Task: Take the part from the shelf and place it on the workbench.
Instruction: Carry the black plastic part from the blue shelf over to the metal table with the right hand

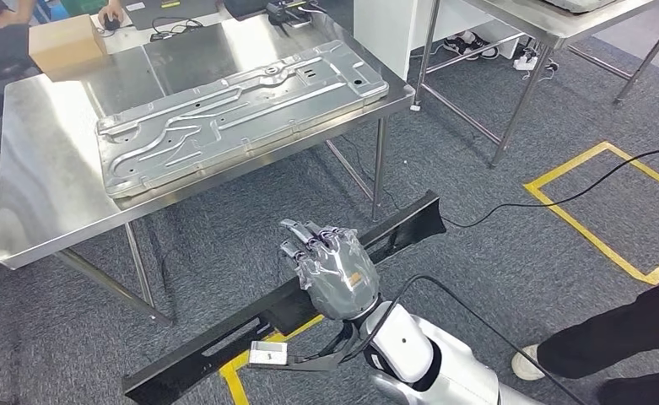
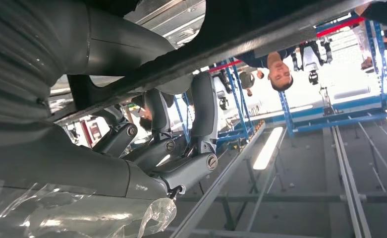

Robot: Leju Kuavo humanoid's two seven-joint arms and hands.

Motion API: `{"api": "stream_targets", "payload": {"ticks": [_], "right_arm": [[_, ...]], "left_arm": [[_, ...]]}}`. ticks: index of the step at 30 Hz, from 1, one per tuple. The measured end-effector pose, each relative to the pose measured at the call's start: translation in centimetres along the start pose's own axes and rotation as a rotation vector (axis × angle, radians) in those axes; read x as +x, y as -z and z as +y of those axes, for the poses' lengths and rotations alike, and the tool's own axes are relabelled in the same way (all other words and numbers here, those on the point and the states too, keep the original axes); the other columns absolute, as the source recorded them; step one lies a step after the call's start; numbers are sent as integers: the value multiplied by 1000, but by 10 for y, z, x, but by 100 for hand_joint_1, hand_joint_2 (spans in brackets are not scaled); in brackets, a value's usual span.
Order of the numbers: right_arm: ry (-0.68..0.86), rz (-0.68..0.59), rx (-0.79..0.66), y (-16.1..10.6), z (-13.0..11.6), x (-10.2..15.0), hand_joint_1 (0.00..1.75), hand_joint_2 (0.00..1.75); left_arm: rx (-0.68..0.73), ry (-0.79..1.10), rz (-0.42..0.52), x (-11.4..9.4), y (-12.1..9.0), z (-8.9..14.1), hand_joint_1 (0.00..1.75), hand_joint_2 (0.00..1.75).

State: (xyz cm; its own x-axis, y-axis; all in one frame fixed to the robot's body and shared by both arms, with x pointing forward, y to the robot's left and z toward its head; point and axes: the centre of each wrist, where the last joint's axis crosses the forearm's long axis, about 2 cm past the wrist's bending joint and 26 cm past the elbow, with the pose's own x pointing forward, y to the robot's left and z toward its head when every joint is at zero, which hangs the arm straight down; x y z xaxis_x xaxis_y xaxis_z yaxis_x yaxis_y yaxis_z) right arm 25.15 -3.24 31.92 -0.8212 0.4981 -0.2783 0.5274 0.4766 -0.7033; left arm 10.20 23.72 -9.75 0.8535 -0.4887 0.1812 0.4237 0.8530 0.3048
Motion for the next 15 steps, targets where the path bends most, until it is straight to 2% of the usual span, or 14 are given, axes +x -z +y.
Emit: {"api": "stream_targets", "payload": {"ticks": [4, 15], "right_arm": [[3, -1, 4, -1, 0, 1, 175, 175], [4, -10, -3, 1, -1, 1, 175, 175]], "left_arm": [[4, -3, -9, 4, 0, 2, 0, 175], [1, -9, 3, -1, 0, 0, 0, 175]]}}
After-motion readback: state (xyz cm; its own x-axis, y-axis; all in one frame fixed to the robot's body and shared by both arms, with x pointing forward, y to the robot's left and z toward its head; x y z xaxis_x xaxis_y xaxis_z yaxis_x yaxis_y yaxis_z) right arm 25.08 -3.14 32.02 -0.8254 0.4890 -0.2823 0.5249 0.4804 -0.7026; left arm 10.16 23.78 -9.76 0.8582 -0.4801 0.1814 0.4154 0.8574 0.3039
